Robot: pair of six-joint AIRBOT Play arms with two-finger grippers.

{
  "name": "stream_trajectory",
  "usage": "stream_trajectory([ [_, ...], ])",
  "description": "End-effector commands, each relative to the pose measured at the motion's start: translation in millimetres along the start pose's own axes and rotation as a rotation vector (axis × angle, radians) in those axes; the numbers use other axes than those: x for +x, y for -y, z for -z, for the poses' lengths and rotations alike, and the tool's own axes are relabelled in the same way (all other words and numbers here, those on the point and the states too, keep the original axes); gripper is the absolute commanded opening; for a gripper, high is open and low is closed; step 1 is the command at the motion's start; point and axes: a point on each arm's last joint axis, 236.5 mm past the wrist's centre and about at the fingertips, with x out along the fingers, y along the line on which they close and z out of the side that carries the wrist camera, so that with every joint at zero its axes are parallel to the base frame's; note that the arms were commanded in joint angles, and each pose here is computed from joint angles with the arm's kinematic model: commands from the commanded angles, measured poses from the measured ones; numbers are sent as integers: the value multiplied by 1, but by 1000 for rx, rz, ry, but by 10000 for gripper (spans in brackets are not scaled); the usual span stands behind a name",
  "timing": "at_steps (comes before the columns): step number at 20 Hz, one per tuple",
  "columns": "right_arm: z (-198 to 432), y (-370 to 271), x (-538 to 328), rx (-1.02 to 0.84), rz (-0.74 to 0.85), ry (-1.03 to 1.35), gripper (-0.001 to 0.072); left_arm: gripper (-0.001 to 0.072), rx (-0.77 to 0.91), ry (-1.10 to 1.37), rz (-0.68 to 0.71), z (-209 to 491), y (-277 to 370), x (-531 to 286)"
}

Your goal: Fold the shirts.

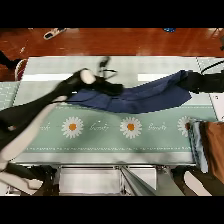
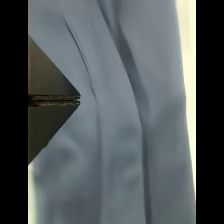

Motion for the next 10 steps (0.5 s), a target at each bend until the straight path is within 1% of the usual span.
stream_trajectory([
  [1,8,-21,-13,-8,-55,9,28,15,15,-150,132,30,73,74],
  [3,7,-23,-13,-7,-64,16,28,14,-3,-203,217,47,108,98],
  [6,5,-25,-13,-4,-72,21,28,14,26,-275,260,67,130,113],
  [8,5,-25,-13,-4,-72,22,28,15,4,-256,297,47,136,97],
  [10,5,-26,-13,-2,-76,22,28,14,9,-213,294,10,120,66],
])
